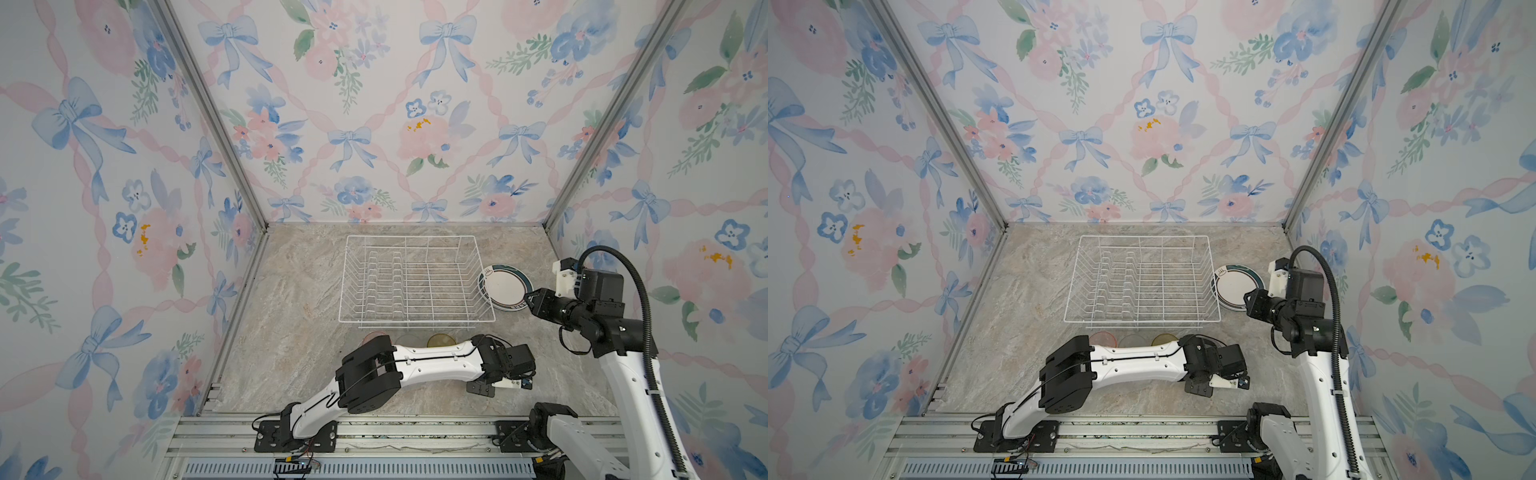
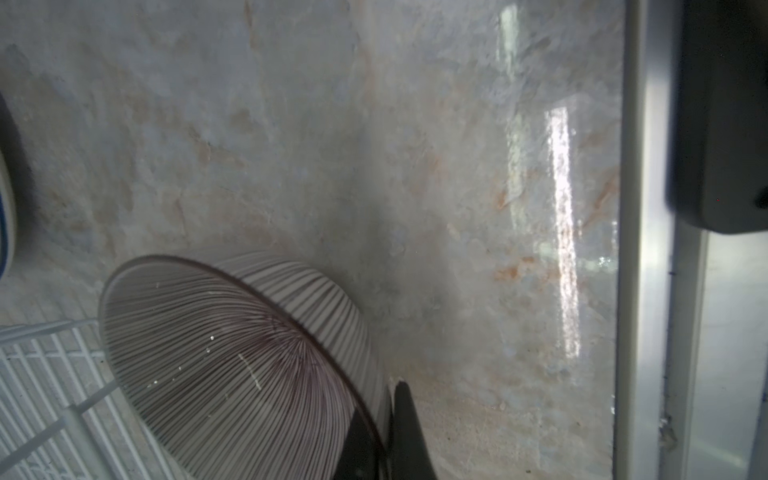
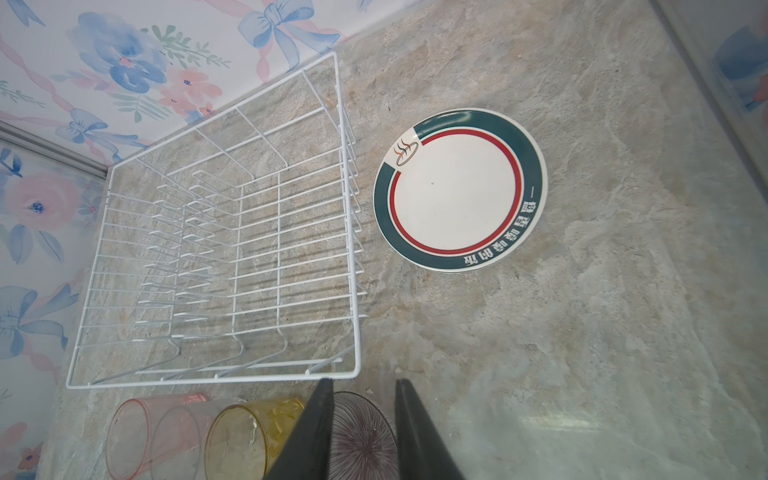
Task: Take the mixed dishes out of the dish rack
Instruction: 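Set the striped bowl on the table and open the left gripper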
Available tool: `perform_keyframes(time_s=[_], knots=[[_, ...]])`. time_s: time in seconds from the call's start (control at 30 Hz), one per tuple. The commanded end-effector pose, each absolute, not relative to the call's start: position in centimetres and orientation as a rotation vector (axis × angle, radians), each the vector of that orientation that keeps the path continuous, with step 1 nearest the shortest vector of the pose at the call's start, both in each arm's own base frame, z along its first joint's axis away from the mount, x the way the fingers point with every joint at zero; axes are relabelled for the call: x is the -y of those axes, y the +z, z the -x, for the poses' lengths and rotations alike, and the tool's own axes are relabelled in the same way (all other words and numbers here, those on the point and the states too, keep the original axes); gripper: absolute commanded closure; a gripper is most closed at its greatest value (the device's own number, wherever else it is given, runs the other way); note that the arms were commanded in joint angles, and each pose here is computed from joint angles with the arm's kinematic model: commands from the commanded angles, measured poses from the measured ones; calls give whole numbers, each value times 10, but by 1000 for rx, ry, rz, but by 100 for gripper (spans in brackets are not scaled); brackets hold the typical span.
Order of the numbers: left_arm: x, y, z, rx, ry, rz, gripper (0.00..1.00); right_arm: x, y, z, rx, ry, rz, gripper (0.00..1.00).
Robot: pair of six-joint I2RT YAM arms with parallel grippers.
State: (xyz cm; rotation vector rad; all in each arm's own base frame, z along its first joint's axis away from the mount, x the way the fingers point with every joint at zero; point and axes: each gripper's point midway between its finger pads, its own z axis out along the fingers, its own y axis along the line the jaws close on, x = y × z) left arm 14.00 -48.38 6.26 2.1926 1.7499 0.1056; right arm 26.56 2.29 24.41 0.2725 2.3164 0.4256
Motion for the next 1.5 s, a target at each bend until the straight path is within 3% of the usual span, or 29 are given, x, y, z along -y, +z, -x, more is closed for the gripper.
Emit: perform_keyframes(time_s=[0.0,0.33,0.5,0.8,1.3,1.47], knots=[[489,65,-153,-1728,147,-2177,100,-23,240,-268,-2319,440,-253,71],[488,64,-166,-1725,206,-2157,100,-23,237,-275,-2321,449,-260,70],[488,62,-167,-1713,241,-2156,93,-23,237,-278,-2319,460,-263,70],[495,70,-167,-1717,214,-2126,90,-22,236,-276,-2318,455,-260,70],[494,75,-158,-1736,159,-2124,72,-19,238,-270,-2307,460,-271,68],[496,86,-156,-1734,124,-2106,71,-19,239,-270,-2303,461,-276,66]])
